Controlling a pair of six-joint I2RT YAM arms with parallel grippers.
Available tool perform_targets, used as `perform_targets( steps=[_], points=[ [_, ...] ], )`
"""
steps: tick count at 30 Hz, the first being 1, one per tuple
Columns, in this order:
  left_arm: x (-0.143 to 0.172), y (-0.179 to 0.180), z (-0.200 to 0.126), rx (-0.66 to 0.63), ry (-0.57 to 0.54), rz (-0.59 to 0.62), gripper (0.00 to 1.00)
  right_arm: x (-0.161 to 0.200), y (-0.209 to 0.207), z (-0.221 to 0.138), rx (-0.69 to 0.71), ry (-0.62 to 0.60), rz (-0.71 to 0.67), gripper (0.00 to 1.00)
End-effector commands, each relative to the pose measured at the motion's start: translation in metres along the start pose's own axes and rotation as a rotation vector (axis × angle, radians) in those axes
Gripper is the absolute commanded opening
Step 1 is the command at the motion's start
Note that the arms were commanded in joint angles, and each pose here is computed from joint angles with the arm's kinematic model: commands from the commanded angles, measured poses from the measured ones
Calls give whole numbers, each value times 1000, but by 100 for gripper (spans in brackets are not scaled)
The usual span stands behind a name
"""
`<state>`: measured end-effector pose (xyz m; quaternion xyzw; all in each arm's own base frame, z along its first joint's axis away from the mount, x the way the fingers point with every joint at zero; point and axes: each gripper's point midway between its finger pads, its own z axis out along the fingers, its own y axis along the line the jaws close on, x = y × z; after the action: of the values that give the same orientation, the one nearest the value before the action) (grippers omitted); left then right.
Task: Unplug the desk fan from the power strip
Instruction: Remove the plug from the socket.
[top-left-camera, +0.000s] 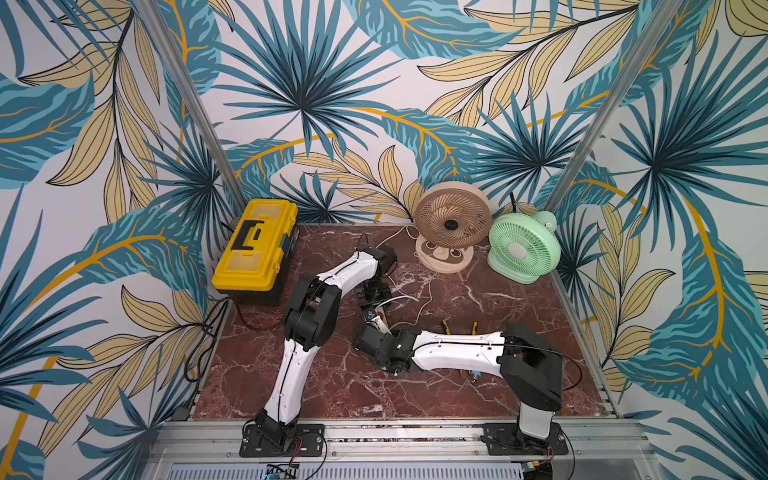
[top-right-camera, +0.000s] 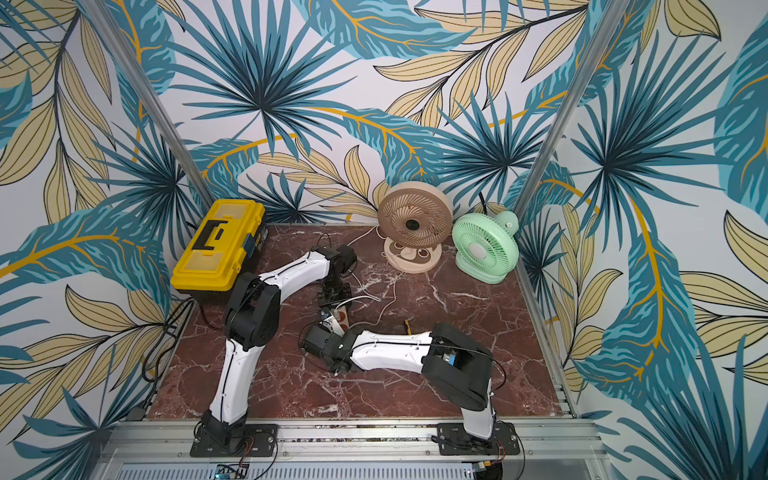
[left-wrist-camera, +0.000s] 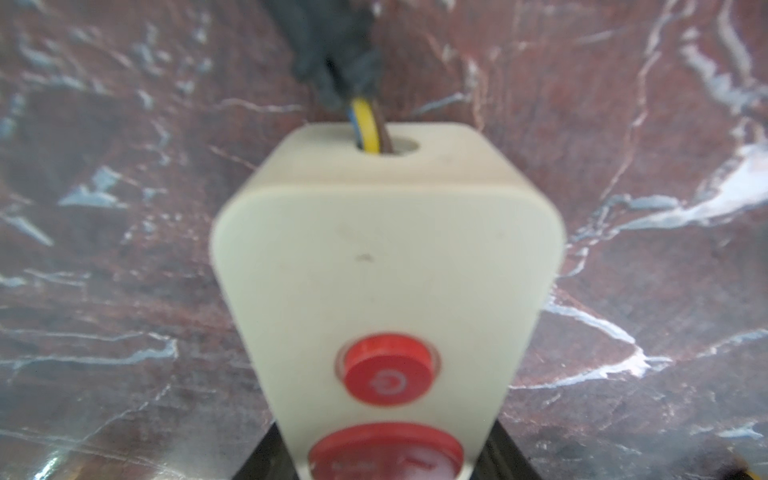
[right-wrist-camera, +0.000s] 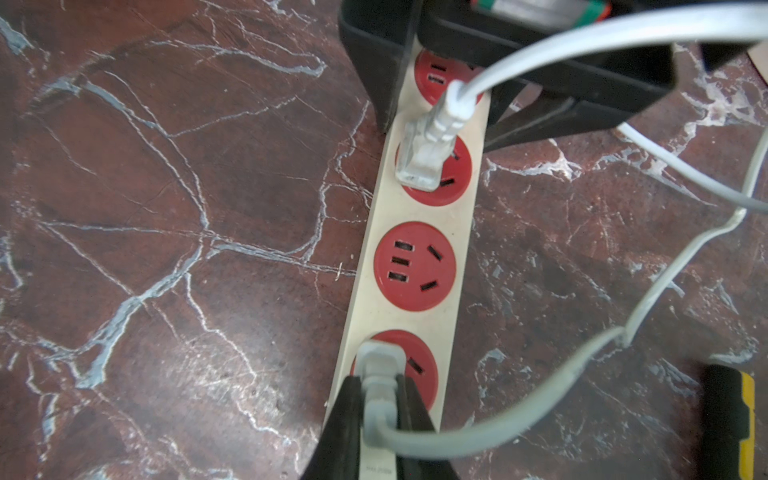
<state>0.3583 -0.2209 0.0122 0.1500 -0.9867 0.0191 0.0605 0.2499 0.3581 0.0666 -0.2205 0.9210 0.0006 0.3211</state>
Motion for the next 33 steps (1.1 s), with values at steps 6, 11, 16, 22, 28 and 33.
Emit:
perform_targets(
  steps=[6,11,16,22,28,33],
  points=[
    [8,50,82,-243,85,74,0,-37,-30,-31,-43,-119,176,0],
    [9,50,83,-245,84,74,0,-29,-49,-22,-110,-85,321,0],
    [9,50,84,-246,85,71,0,-23,-58,-18,-163,-60,401,0],
    [10,51,86,-246,90,68,0,-21,-58,-16,-163,-51,401,0],
    [10,51,87,-245,92,66,0,-20,-53,-13,-169,-33,387,0],
    [11,51,89,-244,97,66,0,-23,-46,-17,-108,-48,294,0]
  ],
)
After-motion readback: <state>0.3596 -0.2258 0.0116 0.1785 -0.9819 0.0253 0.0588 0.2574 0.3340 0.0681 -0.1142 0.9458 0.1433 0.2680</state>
